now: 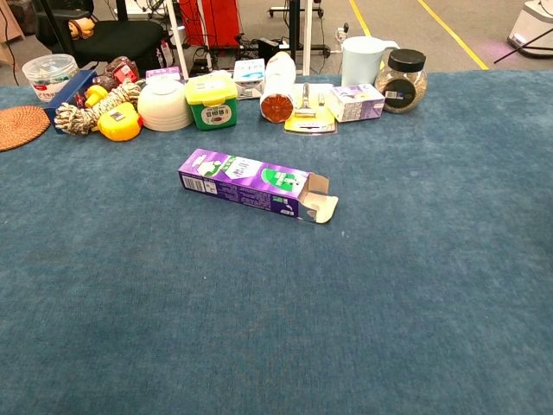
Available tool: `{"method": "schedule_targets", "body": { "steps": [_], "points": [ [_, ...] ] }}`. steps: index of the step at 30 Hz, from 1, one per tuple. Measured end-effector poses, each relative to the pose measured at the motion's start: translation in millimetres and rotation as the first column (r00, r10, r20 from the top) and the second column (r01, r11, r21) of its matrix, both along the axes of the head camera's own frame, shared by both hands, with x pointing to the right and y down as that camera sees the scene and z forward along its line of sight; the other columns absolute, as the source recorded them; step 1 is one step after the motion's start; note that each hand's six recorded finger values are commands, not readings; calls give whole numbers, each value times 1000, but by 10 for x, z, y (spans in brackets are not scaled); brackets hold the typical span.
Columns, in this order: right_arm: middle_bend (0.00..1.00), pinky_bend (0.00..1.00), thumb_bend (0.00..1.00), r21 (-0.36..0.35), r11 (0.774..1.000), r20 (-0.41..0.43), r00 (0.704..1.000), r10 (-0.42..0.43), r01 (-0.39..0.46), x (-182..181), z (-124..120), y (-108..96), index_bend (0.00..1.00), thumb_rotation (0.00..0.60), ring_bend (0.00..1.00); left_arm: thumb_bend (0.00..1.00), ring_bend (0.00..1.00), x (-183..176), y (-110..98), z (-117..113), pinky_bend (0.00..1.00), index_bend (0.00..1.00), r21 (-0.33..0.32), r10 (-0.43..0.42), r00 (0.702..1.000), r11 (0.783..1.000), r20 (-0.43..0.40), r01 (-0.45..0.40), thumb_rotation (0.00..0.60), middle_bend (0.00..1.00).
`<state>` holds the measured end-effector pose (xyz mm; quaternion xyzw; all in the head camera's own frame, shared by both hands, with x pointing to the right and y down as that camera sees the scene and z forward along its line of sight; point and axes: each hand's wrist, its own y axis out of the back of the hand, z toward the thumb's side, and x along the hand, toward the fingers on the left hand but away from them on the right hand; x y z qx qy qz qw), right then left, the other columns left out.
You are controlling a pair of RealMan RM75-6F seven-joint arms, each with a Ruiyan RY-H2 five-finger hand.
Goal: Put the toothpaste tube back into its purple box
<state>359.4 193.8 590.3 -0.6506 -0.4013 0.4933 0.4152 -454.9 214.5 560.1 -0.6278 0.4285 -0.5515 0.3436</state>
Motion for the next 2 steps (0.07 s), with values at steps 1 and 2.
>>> {"method": "schedule_targets", "body": {
  "steps": [1, 2],
  "points": [
    [85, 187, 0, 2, 1000, 0, 1000, 3, -3, 0, -6, 2, 151, 600, 55, 120, 0, -3, 27, -16, 220, 0, 2, 1, 1000, 1000, 4, -1, 600, 0],
    [85, 185, 0, 2, 1000, 1, 1000, 8, -8, 1, -12, 7, 151, 600, 55, 120, 0, -3, 50, -26, 221, 0, 2, 3, 1000, 1000, 6, -3, 600, 0]
  ]
}}
